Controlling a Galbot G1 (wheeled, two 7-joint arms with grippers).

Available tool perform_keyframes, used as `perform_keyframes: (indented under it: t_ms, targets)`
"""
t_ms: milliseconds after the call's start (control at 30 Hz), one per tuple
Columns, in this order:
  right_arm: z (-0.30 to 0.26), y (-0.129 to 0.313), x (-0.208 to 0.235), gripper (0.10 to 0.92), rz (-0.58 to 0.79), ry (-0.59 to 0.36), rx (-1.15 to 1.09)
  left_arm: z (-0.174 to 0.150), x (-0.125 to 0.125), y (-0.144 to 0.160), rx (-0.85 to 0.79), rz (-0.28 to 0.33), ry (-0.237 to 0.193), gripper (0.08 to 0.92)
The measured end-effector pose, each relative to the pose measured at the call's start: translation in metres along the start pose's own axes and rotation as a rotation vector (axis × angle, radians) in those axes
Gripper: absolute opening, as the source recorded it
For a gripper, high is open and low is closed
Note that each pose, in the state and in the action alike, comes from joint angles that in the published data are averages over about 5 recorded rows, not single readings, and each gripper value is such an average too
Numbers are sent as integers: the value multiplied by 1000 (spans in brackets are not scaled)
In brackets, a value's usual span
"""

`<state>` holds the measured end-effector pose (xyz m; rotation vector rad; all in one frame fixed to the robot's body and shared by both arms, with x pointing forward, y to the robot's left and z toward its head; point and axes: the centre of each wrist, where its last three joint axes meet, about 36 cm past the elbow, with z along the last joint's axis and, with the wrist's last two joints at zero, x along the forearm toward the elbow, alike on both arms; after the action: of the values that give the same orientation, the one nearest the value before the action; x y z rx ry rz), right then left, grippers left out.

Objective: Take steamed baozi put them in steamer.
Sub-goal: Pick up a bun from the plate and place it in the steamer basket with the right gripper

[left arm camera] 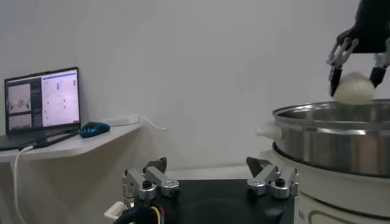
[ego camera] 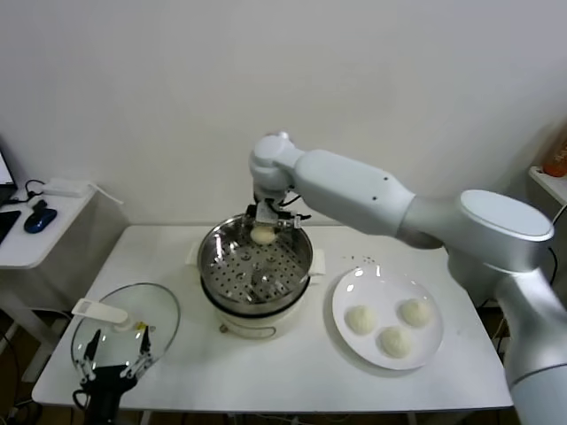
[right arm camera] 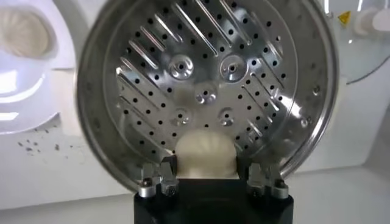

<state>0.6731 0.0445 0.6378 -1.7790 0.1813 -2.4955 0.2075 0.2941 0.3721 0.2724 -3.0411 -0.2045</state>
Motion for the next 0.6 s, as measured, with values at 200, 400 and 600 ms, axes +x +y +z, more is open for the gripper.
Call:
perform_keyframes:
  t_ms: [200, 400, 600]
  targets:
    - [-3, -6, -21, 618, -21, 5, 21, 2, 0, 1, 2, -5, 3, 823]
    - [-5, -9, -37, 611, -33, 2, 28, 3, -1, 1, 7, -13, 5, 823]
    - [-5, -9, -48, 618, -42, 1, 28, 5, -1, 0, 9, -15, 10, 823]
